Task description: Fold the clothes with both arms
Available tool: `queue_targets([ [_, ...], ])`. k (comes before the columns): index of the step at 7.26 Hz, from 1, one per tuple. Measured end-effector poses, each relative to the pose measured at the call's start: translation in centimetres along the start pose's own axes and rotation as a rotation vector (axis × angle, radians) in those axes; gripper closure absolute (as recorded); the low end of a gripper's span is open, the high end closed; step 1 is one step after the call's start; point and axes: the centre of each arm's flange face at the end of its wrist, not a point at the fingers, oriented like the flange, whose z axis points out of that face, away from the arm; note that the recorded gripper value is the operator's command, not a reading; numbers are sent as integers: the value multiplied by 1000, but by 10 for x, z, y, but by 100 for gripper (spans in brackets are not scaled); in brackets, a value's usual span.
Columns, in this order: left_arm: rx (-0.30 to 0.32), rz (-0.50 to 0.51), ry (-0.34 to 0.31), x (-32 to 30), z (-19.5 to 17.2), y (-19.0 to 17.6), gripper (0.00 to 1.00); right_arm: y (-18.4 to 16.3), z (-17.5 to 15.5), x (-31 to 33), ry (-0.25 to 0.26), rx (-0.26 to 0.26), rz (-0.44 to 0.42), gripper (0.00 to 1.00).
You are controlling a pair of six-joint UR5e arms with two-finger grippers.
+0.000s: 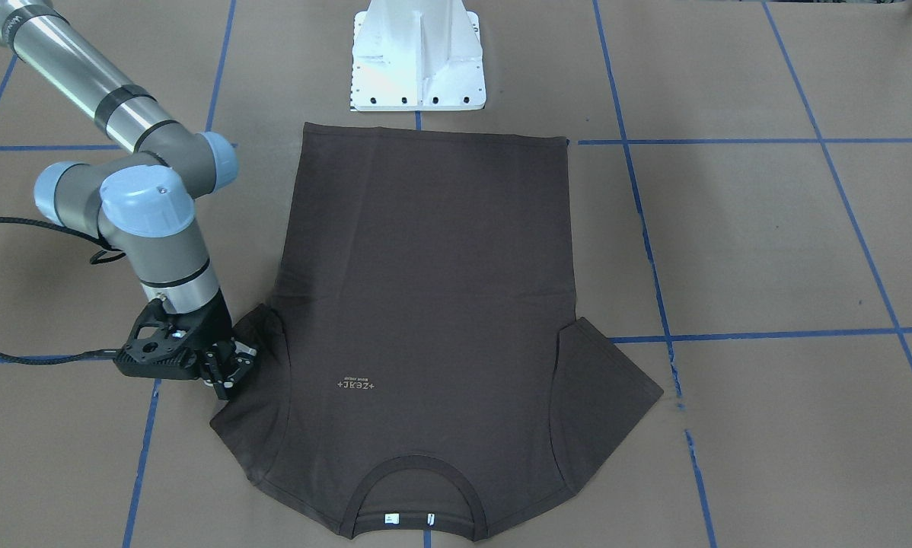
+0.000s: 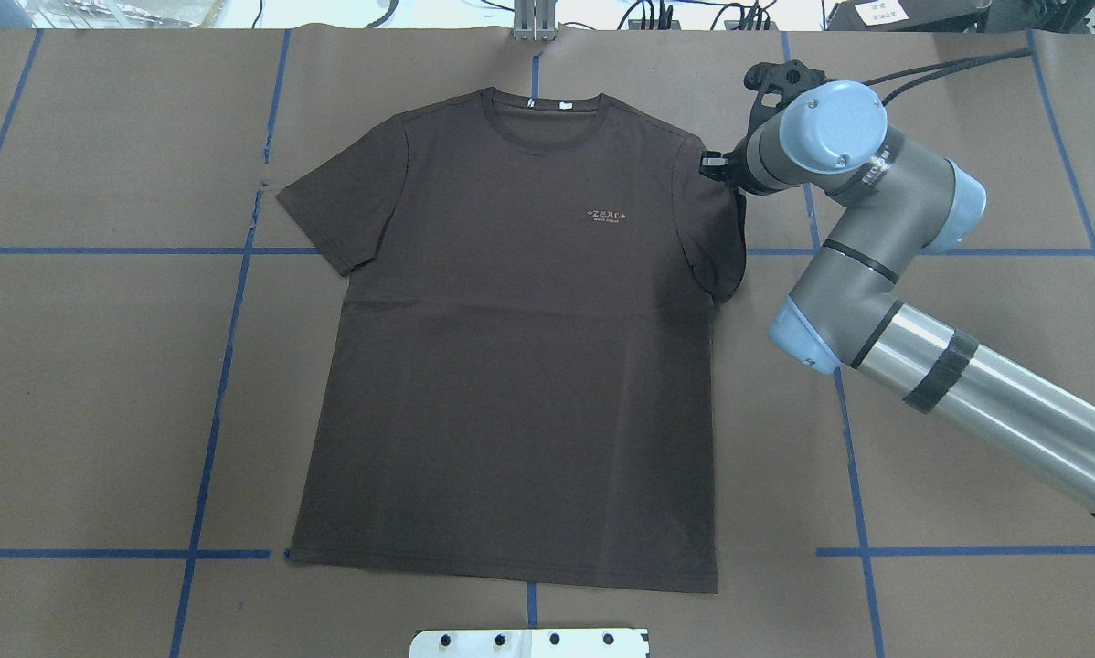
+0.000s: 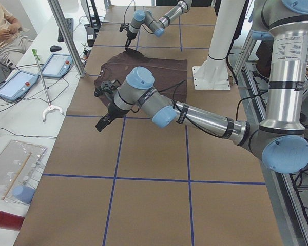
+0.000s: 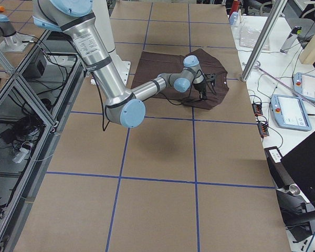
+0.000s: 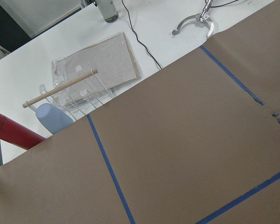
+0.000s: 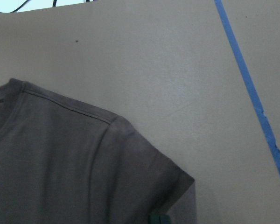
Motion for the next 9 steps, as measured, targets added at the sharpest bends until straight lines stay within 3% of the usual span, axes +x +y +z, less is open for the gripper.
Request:
queue_targets([
  [2, 2, 3, 1, 0, 0, 0, 0, 3, -14, -46, 19, 19, 40, 100],
  [7, -1, 2, 2, 0, 1, 2, 0, 26, 6, -96, 50, 61, 78, 100],
  [8, -1, 2, 2, 0, 1, 2, 0, 31, 6, -101, 48, 61, 73, 11],
  [9, -1, 2, 2, 0, 1, 2, 0, 36, 7, -105, 47, 62, 64, 0],
])
